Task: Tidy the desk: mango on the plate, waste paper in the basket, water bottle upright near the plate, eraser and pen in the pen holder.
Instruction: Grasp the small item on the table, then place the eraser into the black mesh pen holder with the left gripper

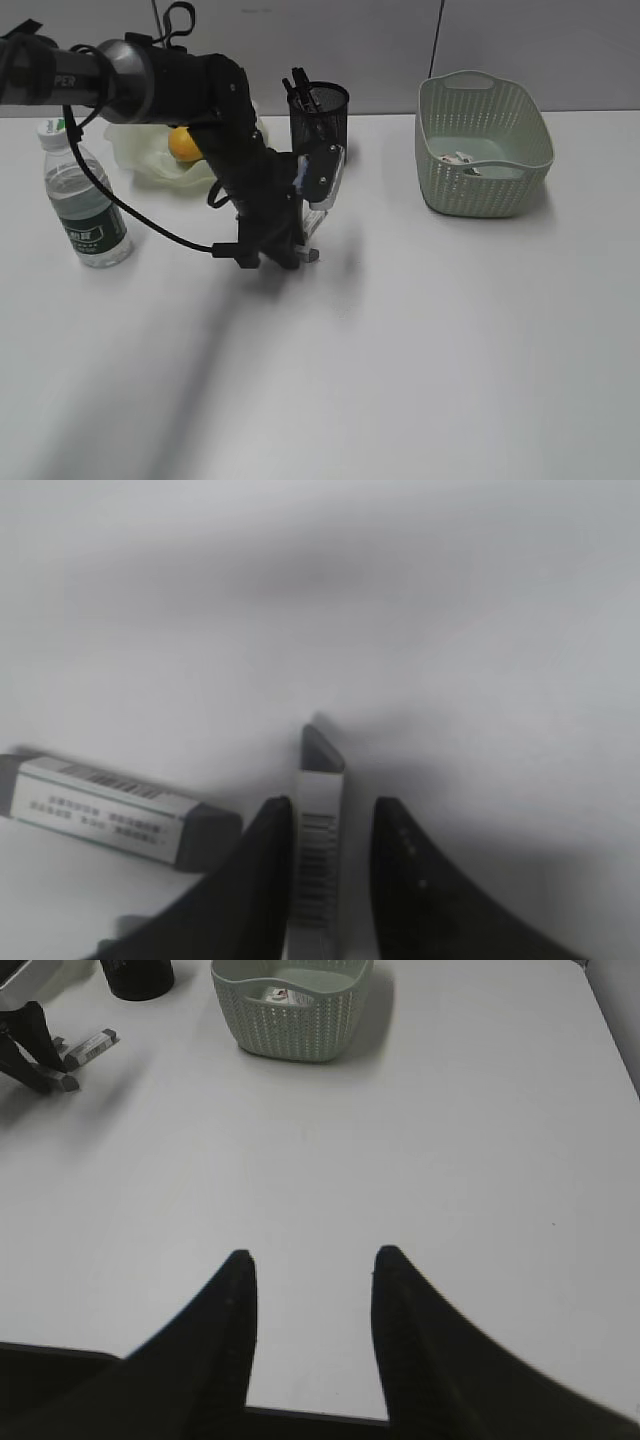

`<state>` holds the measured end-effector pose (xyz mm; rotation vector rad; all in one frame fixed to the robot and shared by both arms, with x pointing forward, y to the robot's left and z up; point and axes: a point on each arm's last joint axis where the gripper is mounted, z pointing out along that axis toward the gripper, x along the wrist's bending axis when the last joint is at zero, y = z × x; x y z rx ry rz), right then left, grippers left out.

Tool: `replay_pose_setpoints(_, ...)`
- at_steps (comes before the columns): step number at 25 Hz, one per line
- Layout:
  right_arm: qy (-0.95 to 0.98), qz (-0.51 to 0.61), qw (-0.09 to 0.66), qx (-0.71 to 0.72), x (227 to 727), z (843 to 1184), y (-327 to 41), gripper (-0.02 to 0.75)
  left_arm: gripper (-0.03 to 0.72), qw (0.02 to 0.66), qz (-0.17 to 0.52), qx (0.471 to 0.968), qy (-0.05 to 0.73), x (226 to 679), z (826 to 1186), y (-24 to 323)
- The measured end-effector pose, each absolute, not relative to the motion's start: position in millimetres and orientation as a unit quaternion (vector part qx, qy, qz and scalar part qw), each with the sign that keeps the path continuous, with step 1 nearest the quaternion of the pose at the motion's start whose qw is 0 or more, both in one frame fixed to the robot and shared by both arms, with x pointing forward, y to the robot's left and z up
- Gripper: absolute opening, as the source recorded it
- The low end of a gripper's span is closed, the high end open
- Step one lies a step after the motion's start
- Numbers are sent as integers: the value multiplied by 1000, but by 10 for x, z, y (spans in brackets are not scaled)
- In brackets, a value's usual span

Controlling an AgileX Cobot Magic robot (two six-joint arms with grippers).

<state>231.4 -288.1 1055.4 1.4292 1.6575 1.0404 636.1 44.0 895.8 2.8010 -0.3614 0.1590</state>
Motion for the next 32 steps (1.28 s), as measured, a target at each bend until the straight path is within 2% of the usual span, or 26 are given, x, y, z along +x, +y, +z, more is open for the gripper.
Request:
replay_pose_setpoints(3, 640, 402, 351, 552, 2314, 10554, -2881, 316, 96, 161, 61, 977, -123, 6371, 8963, 430)
replay_pose_setpoints(10, 640, 402, 351, 552, 2314, 10554, -2881, 316, 87, 176, 54, 976, -119, 6333, 9098, 420)
replay_pose_setpoints(17, 640, 402, 351, 552, 2314, 10554, -2881, 316, 87, 263, 168, 948, -54, 6408, 9788, 373)
replay_pose_setpoints(21, 640, 402, 351, 552, 2314, 10554, -2881, 316, 87, 355, 217, 908, 43, 6552, 10051, 411)
replay_pose_setpoints(26, 640, 402, 351, 552, 2314, 10554, -2881, 316, 87, 470, 210, 828, 221, 6830, 10213, 693)
replay_pose_setpoints(29, 640, 402, 351, 552, 2314, 10554, -2881, 316, 87, 510, 204, 783, 291, 6974, 10278, 923)
replay_pose_setpoints(32, 640, 402, 351, 552, 2314, 10554, -2881, 316, 87, 532, 204, 755, 324, 7065, 10320, 1100)
